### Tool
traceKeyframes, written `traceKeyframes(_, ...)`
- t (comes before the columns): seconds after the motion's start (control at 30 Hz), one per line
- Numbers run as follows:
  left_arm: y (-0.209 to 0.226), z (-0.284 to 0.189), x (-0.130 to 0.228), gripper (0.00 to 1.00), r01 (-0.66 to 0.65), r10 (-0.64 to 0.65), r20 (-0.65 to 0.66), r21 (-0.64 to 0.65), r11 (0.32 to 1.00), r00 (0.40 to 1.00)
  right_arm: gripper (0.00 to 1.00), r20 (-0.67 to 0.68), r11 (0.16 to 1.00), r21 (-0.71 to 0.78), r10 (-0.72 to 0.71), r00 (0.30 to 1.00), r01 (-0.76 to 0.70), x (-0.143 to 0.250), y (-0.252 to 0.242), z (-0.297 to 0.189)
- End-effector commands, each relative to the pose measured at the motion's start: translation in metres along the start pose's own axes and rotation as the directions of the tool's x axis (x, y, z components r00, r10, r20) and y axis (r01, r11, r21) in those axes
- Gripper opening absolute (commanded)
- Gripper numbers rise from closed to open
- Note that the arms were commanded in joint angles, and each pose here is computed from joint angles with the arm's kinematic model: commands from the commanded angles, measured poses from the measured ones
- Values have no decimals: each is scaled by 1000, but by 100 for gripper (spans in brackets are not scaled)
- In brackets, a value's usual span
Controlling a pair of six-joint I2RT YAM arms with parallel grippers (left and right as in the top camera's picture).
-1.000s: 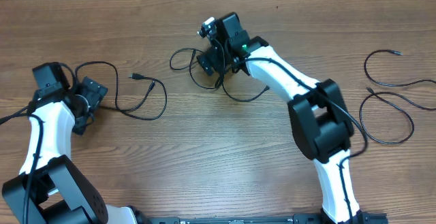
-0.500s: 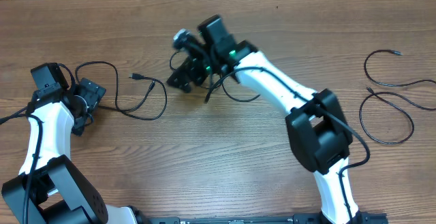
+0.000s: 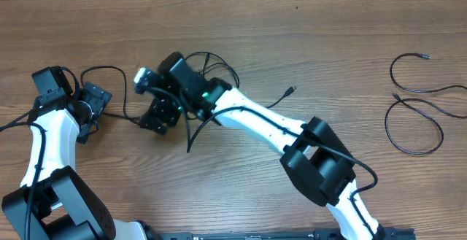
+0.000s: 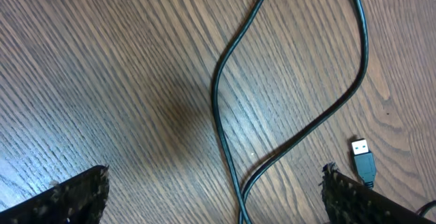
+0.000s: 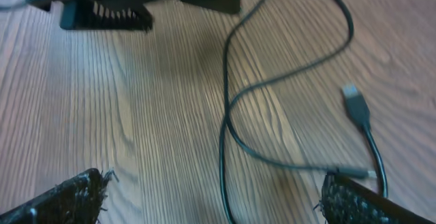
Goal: Untangle cables
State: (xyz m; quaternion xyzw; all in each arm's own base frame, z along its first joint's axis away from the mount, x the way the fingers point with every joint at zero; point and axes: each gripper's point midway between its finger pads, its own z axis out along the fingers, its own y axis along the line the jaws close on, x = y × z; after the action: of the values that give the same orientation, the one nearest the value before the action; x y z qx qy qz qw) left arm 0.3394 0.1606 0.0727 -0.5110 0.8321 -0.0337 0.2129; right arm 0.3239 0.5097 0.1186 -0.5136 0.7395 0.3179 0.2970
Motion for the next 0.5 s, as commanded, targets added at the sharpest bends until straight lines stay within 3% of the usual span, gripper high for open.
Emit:
traceKeyframes(0.0,-2,-3,-8,99,0,0,24,1,1000,1000,100,15,999,39,-26,1000,26,-2,-2,10)
traceKeyframes(0.47,-2,-3,-8,99,1,-1,24,3,1000,1000,100,96,996,32,-81,992,78,-5,4,45)
